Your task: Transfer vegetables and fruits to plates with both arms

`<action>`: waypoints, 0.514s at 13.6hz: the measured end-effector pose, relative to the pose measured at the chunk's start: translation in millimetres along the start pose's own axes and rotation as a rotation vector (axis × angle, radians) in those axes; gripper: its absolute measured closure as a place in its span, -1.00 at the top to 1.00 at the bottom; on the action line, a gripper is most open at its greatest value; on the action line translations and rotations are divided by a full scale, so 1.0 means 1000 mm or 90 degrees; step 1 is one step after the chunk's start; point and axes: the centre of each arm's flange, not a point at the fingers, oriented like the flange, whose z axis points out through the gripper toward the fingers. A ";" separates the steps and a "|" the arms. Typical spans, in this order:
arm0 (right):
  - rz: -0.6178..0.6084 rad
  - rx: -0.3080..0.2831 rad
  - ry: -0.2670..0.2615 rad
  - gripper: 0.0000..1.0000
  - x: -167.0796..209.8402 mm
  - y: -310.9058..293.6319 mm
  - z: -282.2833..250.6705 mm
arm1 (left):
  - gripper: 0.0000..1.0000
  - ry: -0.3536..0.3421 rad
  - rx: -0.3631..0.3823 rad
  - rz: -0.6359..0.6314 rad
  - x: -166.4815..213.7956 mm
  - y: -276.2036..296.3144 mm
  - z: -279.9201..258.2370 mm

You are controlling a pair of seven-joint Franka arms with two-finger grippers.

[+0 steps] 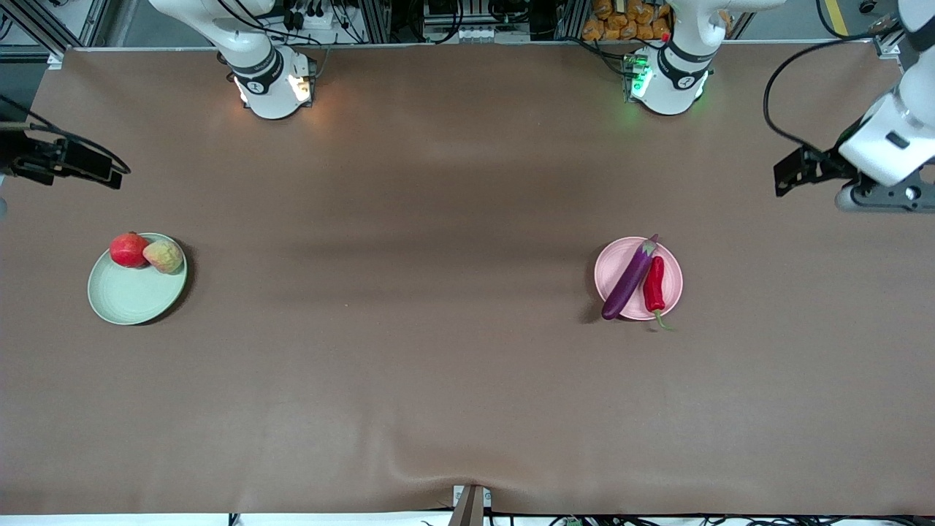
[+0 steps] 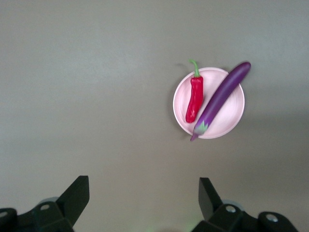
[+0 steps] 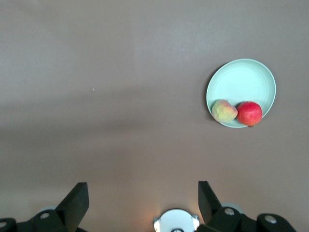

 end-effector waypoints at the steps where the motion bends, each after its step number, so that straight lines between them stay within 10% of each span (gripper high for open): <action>1: 0.002 0.001 0.017 1.00 -0.008 0.003 0.002 | 1.00 -0.007 0.000 0.008 -0.004 0.002 -0.006; 7: -0.005 0.000 0.019 1.00 -0.038 0.010 0.017 | 1.00 -0.015 -0.001 0.037 -0.008 0.024 -0.029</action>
